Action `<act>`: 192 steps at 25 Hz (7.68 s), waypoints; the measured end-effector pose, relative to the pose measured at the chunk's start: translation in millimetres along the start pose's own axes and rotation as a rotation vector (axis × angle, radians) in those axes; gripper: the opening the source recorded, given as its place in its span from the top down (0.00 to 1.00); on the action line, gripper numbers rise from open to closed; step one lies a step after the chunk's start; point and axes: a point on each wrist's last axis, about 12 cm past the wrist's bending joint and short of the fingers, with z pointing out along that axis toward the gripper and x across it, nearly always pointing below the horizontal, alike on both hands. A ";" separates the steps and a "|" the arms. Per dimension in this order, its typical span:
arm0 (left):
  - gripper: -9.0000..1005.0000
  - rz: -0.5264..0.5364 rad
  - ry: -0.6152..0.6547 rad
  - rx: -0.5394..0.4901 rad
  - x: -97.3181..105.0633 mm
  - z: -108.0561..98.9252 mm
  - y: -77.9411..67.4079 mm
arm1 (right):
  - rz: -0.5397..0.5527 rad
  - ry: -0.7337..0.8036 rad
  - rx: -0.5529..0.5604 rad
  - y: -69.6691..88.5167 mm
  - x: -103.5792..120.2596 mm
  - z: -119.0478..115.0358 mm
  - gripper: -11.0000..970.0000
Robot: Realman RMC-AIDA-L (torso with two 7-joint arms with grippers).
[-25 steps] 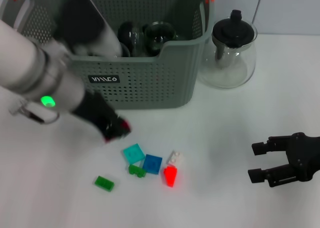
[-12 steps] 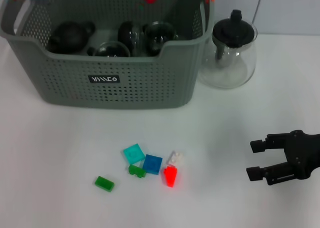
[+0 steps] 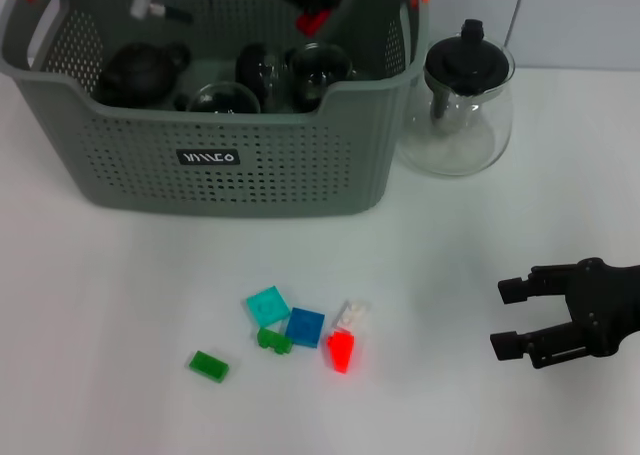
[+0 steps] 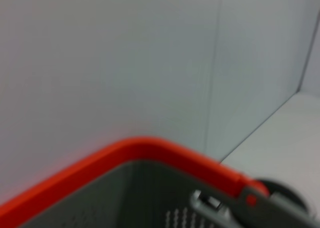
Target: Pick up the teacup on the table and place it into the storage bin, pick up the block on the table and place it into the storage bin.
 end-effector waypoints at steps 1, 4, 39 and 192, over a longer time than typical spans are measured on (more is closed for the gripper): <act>0.79 0.013 0.016 -0.029 4.3 6.2 -2.3 | 0.000 0.000 0.000 0.0 -0.1 0.0 0.03; 0.77 0.026 0.028 -0.049 7.8 10.2 -4.9 | -0.001 0.000 0.000 0.0 -0.2 0.0 0.03; 0.26 0.467 0.509 0.471 114.6 -62.3 -89.5 | -0.007 -0.002 0.012 -4.8 -3.5 2.5 0.03; 0.13 1.315 0.610 0.383 104.4 -2.5 -103.2 | 0.208 -0.086 0.061 -14.3 5.3 5.0 0.09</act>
